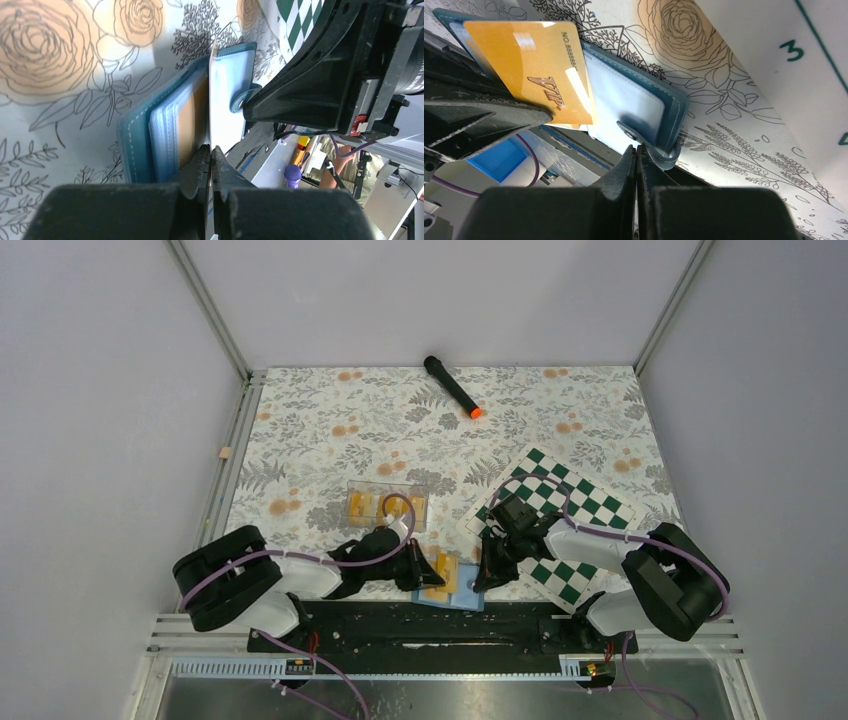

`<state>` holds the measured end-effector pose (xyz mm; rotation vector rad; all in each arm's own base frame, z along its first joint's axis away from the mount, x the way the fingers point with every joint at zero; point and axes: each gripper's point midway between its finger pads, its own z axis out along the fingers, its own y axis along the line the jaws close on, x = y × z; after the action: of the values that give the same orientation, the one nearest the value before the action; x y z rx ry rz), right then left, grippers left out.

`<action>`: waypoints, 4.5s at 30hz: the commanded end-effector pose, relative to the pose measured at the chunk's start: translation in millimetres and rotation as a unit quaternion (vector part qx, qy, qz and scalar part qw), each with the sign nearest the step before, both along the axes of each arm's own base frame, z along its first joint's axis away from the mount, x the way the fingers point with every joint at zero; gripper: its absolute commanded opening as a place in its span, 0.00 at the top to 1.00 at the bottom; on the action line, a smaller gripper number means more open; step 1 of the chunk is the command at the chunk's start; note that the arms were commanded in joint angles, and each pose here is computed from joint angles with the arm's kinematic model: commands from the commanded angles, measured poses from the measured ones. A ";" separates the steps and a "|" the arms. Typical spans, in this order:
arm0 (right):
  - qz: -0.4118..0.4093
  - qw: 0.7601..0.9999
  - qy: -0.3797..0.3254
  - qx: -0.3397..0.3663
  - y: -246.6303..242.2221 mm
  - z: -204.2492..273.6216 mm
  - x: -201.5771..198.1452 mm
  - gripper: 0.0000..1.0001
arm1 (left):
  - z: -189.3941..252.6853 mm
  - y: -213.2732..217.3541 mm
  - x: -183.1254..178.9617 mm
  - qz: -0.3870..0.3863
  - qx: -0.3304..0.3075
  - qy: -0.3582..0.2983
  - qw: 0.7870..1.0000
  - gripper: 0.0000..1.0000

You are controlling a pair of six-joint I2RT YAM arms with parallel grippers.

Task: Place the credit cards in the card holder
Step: Insert the credit card into the card holder.

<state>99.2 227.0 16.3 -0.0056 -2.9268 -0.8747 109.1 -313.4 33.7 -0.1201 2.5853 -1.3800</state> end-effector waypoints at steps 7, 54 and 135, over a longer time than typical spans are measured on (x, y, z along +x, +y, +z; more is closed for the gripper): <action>-0.008 1.000 0.003 -0.003 -1.2 -1.5 -2.3 1.00 | -9.1 14.3 -11.3 0.033 0.055 0.023 0.998 1.00; -0.090 0.991 -0.038 -0.087 -50.3 -3.7 6.8 0.58 | -31.0 -4.5 -24.6 -0.002 0.065 0.060 0.996 1.00; -0.060 0.998 0.010 -0.014 -23.0 -11.8 4.2 0.70 | 12.7 -60.2 -25.9 -0.193 0.220 -0.085 0.952 0.57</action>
<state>106.6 207.1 13.8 -0.2380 -2.9269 -0.8686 84.0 -351.5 27.2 0.5132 2.8784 -0.6598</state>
